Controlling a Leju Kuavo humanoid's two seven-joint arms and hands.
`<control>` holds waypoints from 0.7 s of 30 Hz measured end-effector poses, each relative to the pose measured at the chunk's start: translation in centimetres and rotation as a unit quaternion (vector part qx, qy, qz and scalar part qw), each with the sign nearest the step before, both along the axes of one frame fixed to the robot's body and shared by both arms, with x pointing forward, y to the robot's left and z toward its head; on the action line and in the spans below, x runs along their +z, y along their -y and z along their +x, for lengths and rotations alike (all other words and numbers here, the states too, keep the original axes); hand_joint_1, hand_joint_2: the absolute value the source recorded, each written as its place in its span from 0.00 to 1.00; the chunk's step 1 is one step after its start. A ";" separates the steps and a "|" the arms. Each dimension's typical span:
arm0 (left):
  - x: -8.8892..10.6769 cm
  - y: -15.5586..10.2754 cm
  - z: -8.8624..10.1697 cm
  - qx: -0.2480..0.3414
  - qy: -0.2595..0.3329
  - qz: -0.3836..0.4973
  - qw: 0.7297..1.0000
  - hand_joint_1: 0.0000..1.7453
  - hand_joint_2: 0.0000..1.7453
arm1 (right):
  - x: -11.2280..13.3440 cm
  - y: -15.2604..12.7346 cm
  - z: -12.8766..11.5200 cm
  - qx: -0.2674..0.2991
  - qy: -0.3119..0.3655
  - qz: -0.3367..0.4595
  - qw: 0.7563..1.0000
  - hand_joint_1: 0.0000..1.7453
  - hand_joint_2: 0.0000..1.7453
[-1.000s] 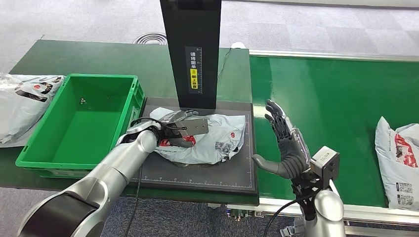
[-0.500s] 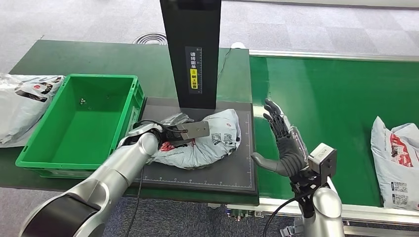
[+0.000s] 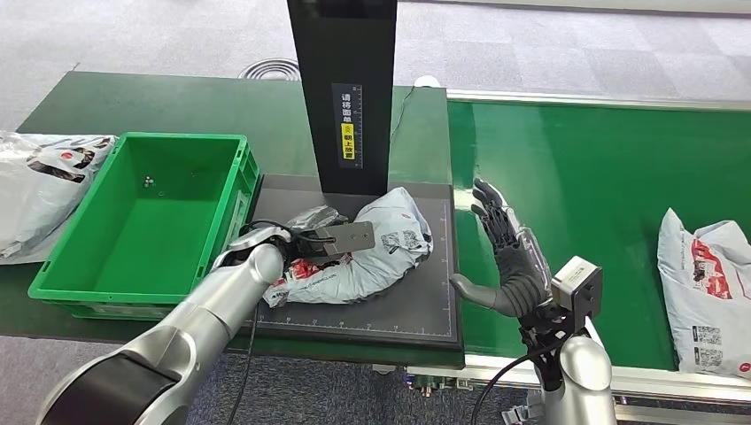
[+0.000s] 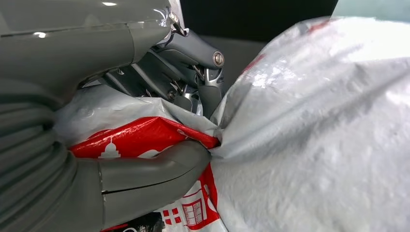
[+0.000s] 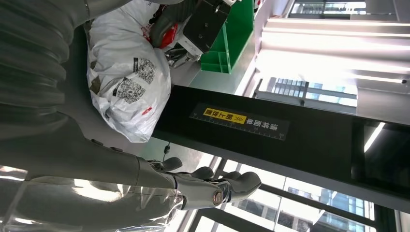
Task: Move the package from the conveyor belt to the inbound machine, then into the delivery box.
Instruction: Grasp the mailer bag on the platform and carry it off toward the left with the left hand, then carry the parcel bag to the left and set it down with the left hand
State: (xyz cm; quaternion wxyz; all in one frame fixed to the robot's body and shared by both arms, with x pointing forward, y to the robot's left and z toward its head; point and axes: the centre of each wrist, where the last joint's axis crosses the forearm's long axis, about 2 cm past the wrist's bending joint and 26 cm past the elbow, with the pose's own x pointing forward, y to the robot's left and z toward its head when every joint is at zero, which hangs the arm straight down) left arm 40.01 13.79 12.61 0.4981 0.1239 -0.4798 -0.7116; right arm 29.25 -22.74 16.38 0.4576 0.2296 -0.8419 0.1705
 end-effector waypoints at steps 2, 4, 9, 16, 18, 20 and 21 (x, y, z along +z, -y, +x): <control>0.2 0.1 0.0 -0.012 0.037 -0.034 0.999 1.00 1.00 | 0.0 0.0 -0.1 -0.001 0.000 0.004 1.000 0.00 1.00; 0.9 0.5 0.1 -0.027 0.103 -0.085 0.991 1.00 1.00 | 0.0 0.1 -0.3 -0.003 0.001 0.010 1.000 0.00 1.00; 5.7 0.7 -0.1 -0.015 0.313 -0.187 0.931 1.00 1.00 | 0.1 1.2 -1.6 -0.017 0.004 0.021 1.000 0.00 1.00; 12.7 -3.8 -2.5 0.109 0.516 -0.269 0.806 1.00 1.00 | -0.2 3.0 -3.2 -0.057 0.007 0.023 0.998 0.00 1.00; 13.5 -5.4 -3.4 0.140 0.555 -0.273 0.773 1.00 1.00 | -0.4 3.2 -3.8 -0.064 0.008 0.022 0.998 0.00 1.00; 14.1 -7.0 -4.3 0.169 0.581 -0.269 0.749 1.00 1.00 | -0.6 3.3 -4.3 -0.066 0.010 0.020 0.998 0.00 1.00; 14.2 -7.8 -4.6 0.186 0.588 -0.263 0.742 1.00 1.00 | -0.6 3.3 -4.5 -0.067 0.010 0.019 0.998 0.00 1.00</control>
